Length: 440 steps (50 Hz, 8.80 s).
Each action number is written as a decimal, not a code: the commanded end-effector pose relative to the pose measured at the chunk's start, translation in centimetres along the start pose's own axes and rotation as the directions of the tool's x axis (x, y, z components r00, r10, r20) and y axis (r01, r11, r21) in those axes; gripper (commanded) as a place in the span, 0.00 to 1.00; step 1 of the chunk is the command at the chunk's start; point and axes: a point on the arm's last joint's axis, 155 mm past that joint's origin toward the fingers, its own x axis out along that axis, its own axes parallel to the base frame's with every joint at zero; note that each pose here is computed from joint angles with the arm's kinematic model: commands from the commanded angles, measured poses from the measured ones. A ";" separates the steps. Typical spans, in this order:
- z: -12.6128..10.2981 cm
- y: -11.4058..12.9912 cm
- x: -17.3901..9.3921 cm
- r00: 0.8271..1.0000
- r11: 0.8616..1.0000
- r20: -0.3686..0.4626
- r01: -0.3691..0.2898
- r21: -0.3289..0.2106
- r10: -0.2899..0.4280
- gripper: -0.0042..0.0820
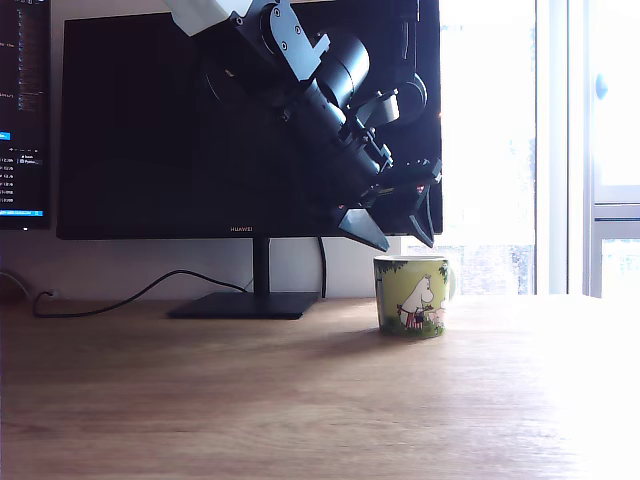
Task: Pick up the coffee capsules from the table one by one and drop them inside the nearest coffee cup
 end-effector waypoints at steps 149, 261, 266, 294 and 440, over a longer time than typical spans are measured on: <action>-18.8 2.6 -20.6 0.984 0.927 0.060 -0.138 -0.350 0.169 0.03; -13.2 1.8 -15.3 0.937 0.982 0.315 -0.105 -0.158 0.151 0.95; -13.1 2.1 -14.6 0.928 0.980 0.332 -0.122 -0.159 0.169 0.95; -14.2 2.0 -11.0 0.910 0.979 0.371 -0.136 -0.155 0.185 0.85; -14.6 3.0 -4.2 0.982 0.986 0.140 -0.109 -0.130 0.127 0.26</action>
